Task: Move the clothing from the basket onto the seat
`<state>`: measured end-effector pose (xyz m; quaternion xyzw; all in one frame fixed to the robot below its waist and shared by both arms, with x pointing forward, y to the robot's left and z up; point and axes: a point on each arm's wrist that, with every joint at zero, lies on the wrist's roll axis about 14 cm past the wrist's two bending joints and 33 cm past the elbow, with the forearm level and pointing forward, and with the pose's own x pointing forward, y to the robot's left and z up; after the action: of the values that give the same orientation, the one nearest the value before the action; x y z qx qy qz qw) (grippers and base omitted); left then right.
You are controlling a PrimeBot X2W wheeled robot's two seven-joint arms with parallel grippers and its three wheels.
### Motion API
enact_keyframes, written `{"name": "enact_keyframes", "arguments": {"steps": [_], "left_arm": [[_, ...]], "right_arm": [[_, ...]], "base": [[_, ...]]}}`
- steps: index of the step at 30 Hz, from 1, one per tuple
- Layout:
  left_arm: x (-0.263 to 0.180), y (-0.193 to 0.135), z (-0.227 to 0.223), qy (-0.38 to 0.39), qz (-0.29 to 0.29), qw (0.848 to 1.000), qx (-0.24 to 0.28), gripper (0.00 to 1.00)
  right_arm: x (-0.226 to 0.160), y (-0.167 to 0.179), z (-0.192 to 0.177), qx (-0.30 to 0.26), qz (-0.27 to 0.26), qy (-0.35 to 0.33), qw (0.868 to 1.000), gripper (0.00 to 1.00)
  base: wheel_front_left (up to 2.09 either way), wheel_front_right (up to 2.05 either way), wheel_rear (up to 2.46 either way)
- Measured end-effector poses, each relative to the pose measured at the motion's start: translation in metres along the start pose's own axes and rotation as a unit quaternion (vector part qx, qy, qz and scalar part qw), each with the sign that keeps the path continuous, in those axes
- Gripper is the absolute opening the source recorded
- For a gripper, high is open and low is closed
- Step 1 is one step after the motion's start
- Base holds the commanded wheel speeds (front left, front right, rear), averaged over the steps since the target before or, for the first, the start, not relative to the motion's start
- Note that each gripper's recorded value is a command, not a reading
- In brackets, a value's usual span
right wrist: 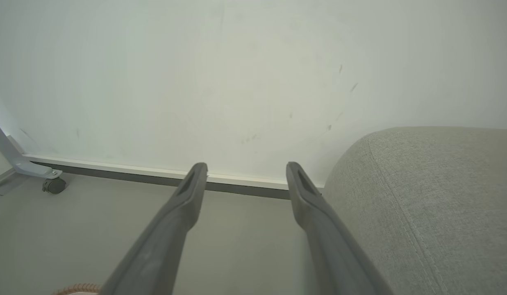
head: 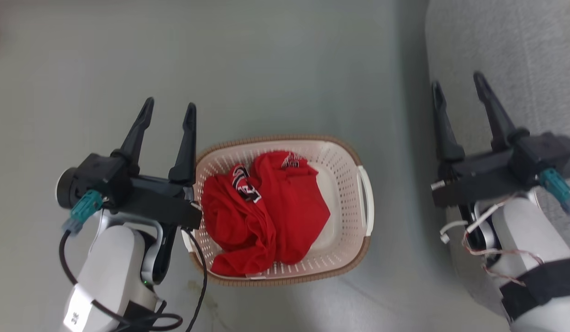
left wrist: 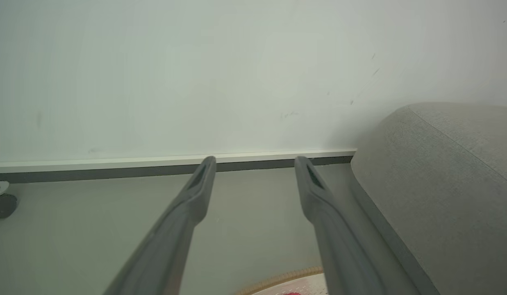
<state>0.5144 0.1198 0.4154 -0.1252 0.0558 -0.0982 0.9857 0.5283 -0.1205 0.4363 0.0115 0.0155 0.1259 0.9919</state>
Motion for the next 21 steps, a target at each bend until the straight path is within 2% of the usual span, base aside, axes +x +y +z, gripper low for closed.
{"name": "enact_keyframes", "arguments": {"steps": [9, 13, 21], "left_arm": [[0.016, -0.008, -0.073, 0.116, -0.026, 0.993, -0.008, 1.00], [0.012, -0.018, -0.107, 0.176, -0.041, 0.983, -0.010, 1.00], [0.011, -0.042, -0.142, 0.250, -0.076, 0.965, -0.009, 1.00]], "right_arm": [[0.031, 0.009, -0.017, 0.020, 0.009, -0.003, 1.000, 1.00], [0.031, 0.006, -0.026, 0.024, 0.003, 0.008, 1.000, 1.00], [0.023, -0.002, -0.030, 0.028, -0.012, 0.019, 0.999, 1.00]], "base": [[0.00, 0.00, 0.00], [0.00, 0.00, 0.00], [0.00, 0.00, 0.00]]}}
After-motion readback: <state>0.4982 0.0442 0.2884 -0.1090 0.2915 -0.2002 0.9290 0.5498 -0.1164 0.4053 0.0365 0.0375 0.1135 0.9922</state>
